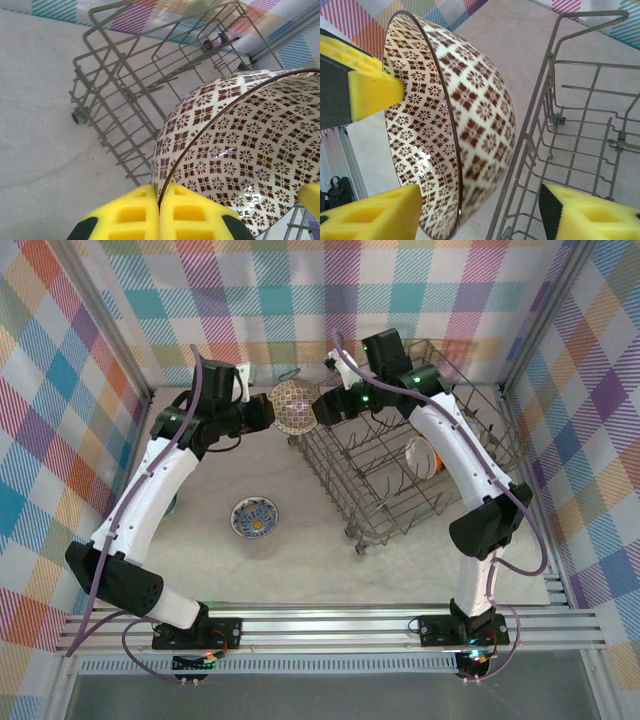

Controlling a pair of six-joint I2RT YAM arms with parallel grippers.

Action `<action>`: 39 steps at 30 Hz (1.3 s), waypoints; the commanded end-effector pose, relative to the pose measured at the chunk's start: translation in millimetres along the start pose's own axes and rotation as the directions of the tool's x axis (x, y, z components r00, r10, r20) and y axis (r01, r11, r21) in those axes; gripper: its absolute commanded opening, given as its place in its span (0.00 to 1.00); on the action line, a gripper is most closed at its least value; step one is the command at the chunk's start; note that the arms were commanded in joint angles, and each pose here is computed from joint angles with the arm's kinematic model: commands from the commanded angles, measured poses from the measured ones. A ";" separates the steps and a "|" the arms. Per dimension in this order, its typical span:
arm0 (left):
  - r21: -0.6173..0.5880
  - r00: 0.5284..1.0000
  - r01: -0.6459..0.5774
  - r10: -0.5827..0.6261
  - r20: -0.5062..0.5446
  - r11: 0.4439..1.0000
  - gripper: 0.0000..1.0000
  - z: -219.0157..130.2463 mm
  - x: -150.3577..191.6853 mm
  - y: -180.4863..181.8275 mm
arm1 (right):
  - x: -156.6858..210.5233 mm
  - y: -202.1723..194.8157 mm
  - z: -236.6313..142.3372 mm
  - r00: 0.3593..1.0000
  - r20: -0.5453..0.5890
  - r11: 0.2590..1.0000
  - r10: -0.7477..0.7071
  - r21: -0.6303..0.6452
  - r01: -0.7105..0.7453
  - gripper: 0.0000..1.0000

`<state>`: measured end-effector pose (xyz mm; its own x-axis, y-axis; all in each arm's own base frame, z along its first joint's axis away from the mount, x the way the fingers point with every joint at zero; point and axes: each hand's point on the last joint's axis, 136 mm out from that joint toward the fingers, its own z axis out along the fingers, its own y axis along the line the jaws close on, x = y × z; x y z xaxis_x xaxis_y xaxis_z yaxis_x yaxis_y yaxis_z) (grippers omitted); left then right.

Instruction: Load the bowls into the dish rack

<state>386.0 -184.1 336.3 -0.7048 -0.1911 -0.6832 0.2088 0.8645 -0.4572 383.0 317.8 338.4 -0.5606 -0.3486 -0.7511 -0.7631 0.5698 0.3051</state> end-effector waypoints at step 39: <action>0.039 0.977 -0.045 0.036 0.209 0.998 0.00 -2.6 -36.0 -37.3 | -30.8 -12.8 -13.8 0.956 0.229 0.981 0.183 0.017 -0.192 0.24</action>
<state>399.3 -197.8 350.5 -0.6067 -0.2094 -0.7669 0.2100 0.8882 -0.4087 405.1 311.0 349.5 -0.6332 -0.0904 -0.7687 -0.6209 0.6523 0.4348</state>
